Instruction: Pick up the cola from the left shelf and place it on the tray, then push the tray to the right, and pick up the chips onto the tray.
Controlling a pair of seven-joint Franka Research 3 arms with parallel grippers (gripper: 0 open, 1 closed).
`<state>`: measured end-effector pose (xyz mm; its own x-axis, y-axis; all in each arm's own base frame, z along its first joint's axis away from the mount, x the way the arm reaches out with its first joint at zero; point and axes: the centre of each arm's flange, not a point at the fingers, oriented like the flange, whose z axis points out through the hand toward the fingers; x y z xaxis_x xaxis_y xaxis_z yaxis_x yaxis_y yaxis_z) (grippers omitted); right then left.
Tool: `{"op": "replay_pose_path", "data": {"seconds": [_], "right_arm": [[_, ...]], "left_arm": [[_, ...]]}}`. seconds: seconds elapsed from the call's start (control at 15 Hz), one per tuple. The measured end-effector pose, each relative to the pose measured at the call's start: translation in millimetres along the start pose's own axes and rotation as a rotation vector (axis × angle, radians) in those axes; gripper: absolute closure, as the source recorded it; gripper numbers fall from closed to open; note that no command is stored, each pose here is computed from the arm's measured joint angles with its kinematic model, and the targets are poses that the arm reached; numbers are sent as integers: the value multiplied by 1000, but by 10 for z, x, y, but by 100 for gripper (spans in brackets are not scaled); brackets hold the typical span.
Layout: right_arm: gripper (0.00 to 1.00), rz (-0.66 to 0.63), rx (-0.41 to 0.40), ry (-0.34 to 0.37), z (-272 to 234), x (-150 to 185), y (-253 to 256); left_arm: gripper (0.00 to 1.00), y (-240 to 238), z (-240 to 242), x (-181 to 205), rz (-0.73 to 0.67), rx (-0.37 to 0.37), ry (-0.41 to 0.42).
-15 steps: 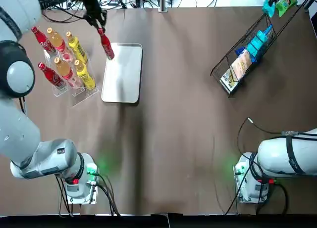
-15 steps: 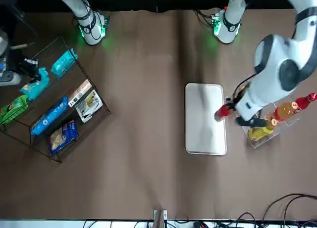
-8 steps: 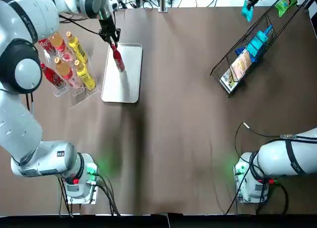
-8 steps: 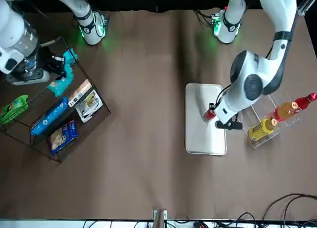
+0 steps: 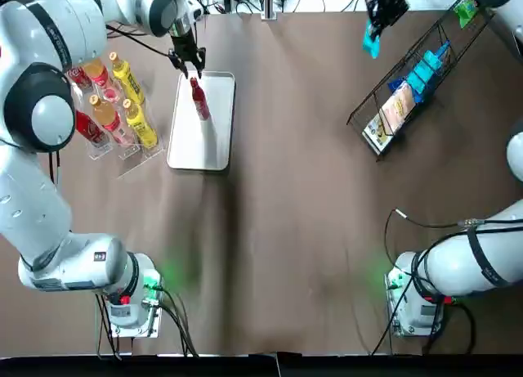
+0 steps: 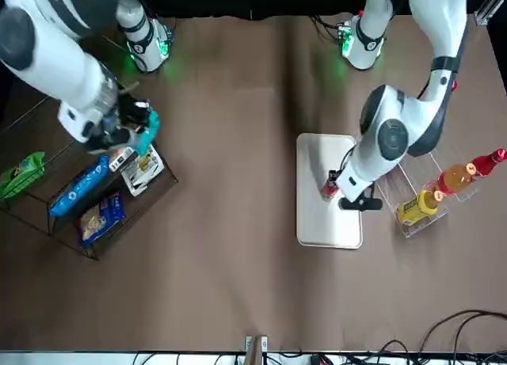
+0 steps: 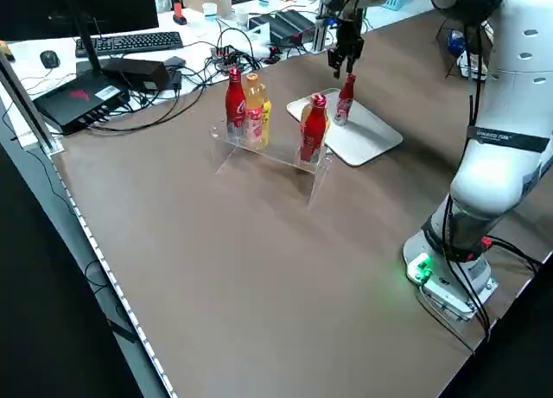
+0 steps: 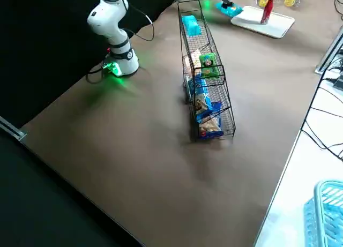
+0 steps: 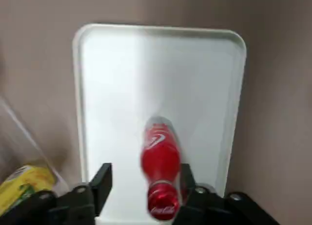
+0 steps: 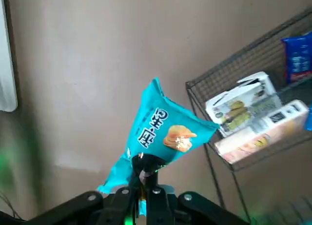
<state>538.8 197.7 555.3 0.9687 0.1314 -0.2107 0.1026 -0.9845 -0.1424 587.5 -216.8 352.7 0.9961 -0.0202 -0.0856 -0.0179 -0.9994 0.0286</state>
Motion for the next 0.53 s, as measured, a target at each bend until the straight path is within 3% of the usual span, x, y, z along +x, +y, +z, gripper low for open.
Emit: {"op": "replay_pose_path", "data": {"seconds": [0.33,0.4,0.53], "right_arm": [[93,3,0,-63,410,247,-49],[93,5,1,-63,440,276,-42],[93,5,5,-46,451,314,-52]], "left_arm": [[0,-726,-648,110,-59,35,-35],[0,-892,-597,126,-38,35,-57],[1,-1163,70,217,-12,12,-170]]}}
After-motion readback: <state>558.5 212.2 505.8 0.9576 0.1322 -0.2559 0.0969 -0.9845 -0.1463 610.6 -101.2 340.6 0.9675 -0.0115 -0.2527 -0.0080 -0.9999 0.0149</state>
